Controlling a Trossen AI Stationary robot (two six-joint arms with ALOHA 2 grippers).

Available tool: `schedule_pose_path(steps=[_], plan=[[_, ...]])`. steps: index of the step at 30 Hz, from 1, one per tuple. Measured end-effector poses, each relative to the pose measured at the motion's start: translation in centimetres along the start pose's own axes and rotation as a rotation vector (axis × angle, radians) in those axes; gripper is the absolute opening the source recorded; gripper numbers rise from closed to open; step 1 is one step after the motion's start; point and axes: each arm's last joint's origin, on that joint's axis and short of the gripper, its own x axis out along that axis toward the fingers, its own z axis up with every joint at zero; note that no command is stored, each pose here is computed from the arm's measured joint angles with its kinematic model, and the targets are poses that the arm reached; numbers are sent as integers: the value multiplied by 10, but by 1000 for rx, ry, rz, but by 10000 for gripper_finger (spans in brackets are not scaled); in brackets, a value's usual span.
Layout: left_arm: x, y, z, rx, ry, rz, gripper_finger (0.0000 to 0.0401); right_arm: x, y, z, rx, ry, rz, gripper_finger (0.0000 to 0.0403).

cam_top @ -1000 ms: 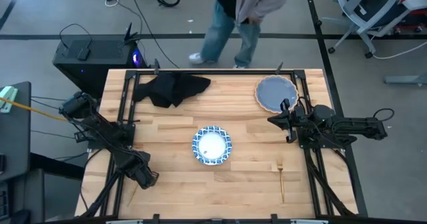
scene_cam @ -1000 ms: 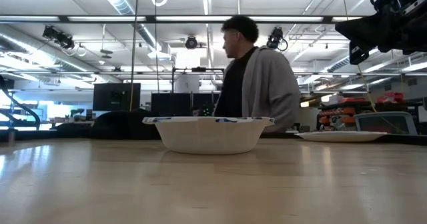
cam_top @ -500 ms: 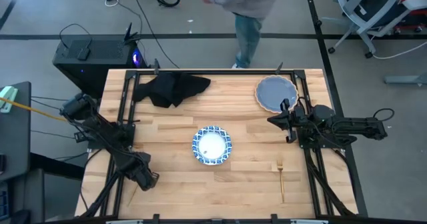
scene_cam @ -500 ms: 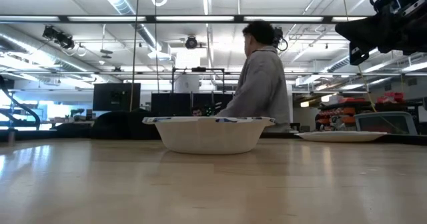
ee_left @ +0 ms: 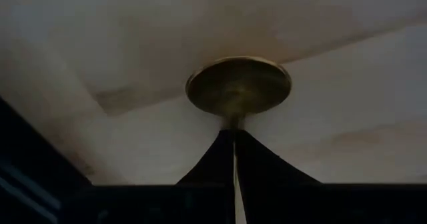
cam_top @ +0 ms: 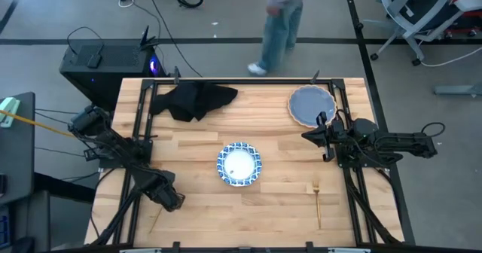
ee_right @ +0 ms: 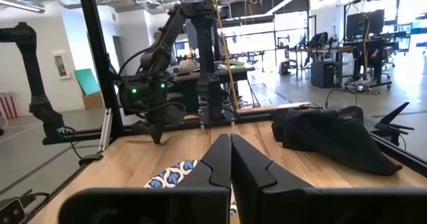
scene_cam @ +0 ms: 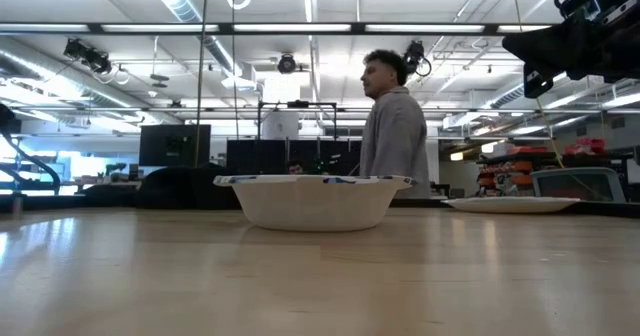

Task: Set table place
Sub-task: Move the golden spoon to the left of the white bowl

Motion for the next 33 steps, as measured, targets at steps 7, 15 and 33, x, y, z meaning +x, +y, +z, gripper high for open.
schedule_pose_path(steps=[7, 15, 33], plan=[[-4, -6, 14, 4, -1, -19, 9, 0, 0, 0, 0, 0, 0, 7], [-25, -11, 31, -7, 5, -112, 9, 0, 0, 0, 0, 0, 0, 7], [-58, -9, 104, -57, -100, -216, 9, 0, 0, 0, 3, 4, -1, 7]])
